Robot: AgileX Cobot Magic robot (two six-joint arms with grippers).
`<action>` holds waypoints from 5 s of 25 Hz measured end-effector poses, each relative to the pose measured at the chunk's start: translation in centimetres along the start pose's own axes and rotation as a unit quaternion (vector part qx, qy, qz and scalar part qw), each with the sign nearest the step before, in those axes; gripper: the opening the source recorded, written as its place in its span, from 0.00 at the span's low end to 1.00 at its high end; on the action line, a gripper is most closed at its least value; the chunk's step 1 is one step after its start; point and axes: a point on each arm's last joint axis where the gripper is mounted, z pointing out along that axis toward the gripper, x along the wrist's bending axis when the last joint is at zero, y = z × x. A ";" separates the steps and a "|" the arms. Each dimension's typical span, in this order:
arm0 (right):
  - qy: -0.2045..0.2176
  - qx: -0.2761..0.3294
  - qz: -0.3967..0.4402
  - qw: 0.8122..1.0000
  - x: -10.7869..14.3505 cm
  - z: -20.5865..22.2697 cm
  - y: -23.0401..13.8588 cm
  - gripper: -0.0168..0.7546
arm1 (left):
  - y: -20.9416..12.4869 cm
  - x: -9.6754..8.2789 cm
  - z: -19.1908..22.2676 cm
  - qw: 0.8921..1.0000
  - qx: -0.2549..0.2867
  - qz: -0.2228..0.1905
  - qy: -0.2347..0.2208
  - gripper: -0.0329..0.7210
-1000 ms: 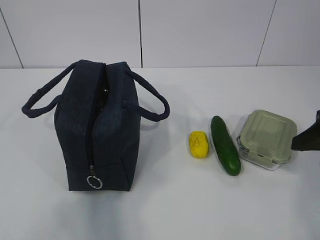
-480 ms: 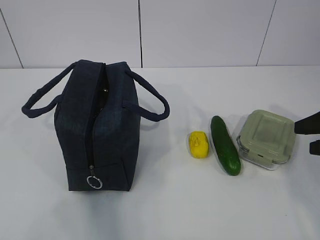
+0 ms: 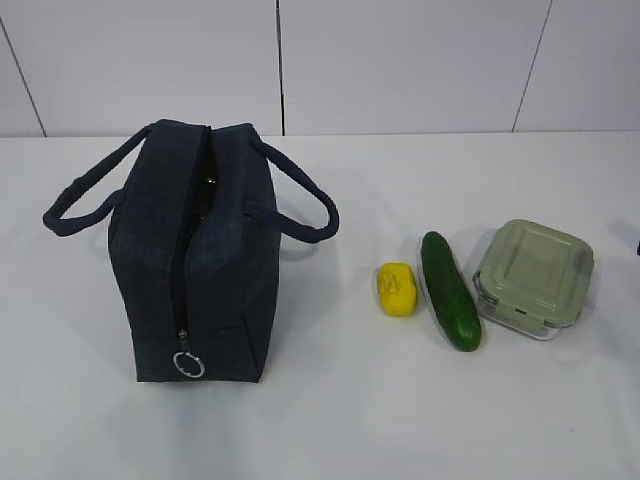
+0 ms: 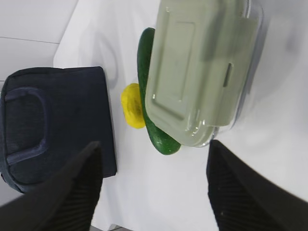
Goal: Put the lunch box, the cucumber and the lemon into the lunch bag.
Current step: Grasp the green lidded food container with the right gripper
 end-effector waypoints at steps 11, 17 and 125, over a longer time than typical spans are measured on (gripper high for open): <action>-0.004 0.014 -0.008 1.000 -0.7 0.3 -0.2 0.68 | 0.0 0.0 0.0 1.000 0.000 0.000 0.001 0.36; -0.015 -0.007 -0.032 0.999 -0.9 0.6 0.3 0.74 | 0.0 0.0 0.0 1.000 0.000 0.000 0.001 0.36; 0.054 0.046 0.014 0.997 -7.7 10.6 2.6 0.74 | 0.0 0.0 0.0 1.000 0.000 0.000 0.001 0.36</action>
